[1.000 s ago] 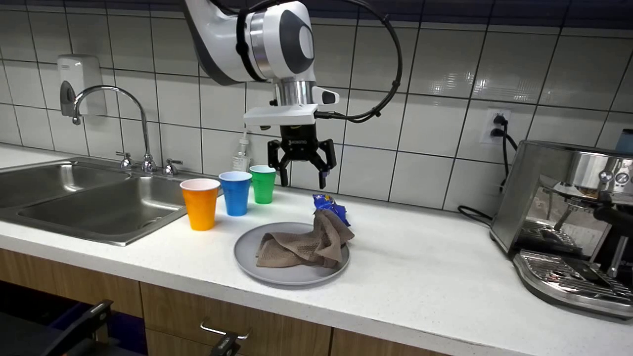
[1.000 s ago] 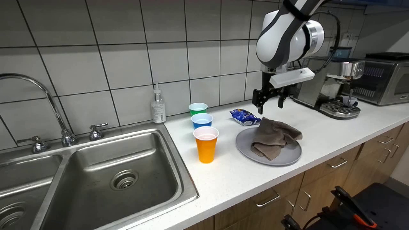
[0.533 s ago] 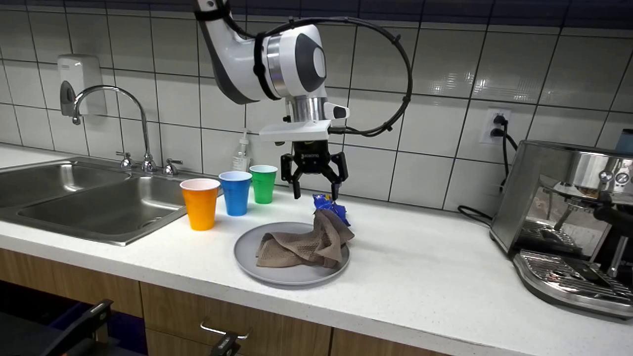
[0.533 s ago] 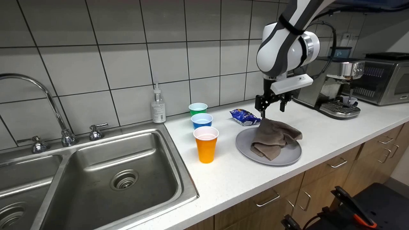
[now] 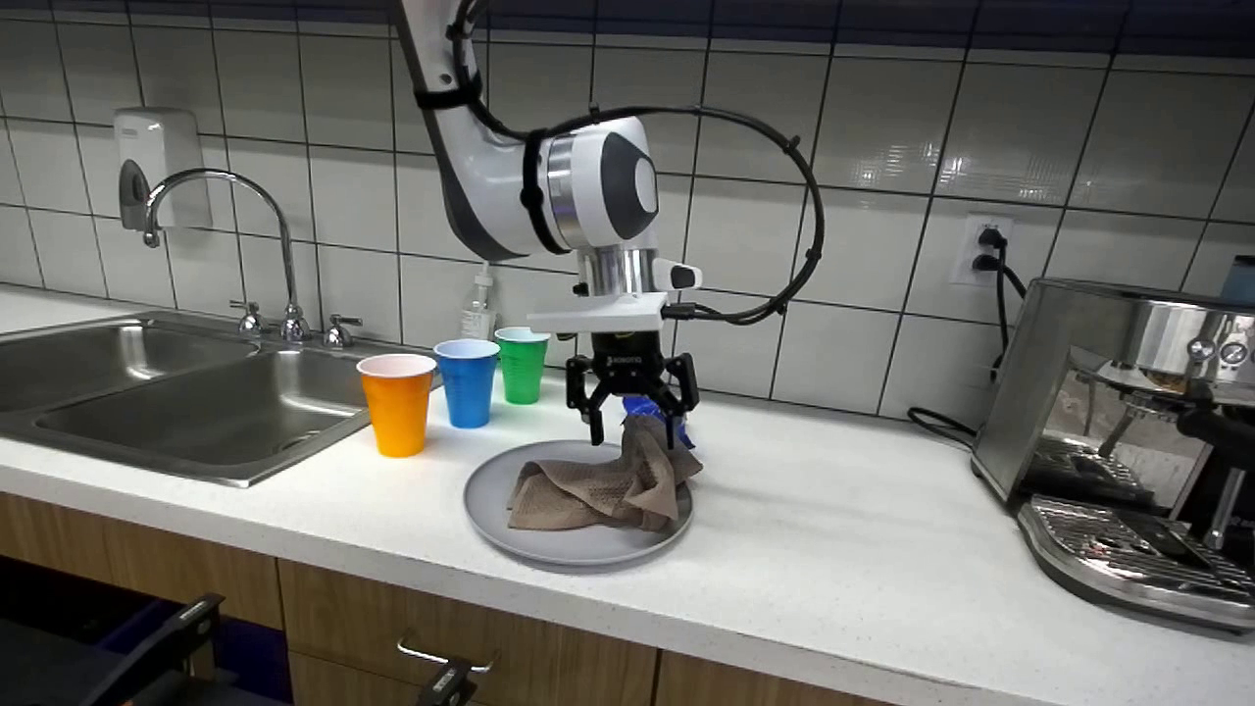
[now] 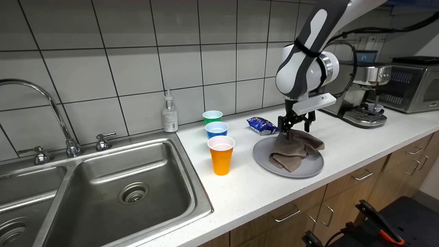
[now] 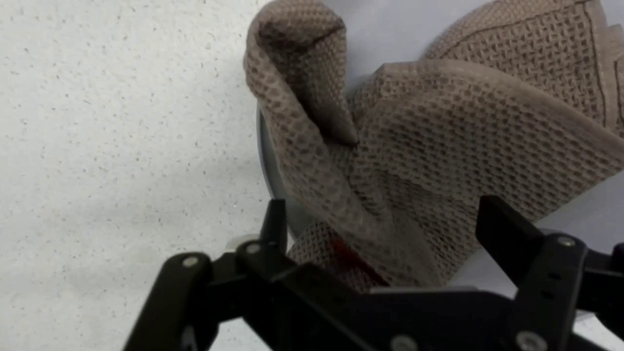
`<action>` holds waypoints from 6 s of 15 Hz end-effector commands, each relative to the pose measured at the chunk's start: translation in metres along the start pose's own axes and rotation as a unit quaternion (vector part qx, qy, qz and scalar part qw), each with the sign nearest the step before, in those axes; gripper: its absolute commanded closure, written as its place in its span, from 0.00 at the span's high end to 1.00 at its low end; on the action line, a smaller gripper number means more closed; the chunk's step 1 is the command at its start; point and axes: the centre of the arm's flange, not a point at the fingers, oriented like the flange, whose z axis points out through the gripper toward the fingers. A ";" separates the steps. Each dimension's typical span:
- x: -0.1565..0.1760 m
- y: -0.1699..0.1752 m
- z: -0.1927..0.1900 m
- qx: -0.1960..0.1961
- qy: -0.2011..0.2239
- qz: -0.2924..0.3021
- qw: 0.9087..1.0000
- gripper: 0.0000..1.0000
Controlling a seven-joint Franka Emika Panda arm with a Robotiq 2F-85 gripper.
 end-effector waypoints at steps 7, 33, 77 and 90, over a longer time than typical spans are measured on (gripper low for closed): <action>0.009 -0.011 0.040 -0.017 -0.026 -0.009 0.999 1.00; 0.000 -0.014 -0.012 -0.016 0.006 -0.044 0.999 0.00; -0.010 0.205 -0.035 0.001 0.047 0.212 0.976 0.02; 0.001 0.217 0.040 0.010 -0.007 0.260 0.965 0.02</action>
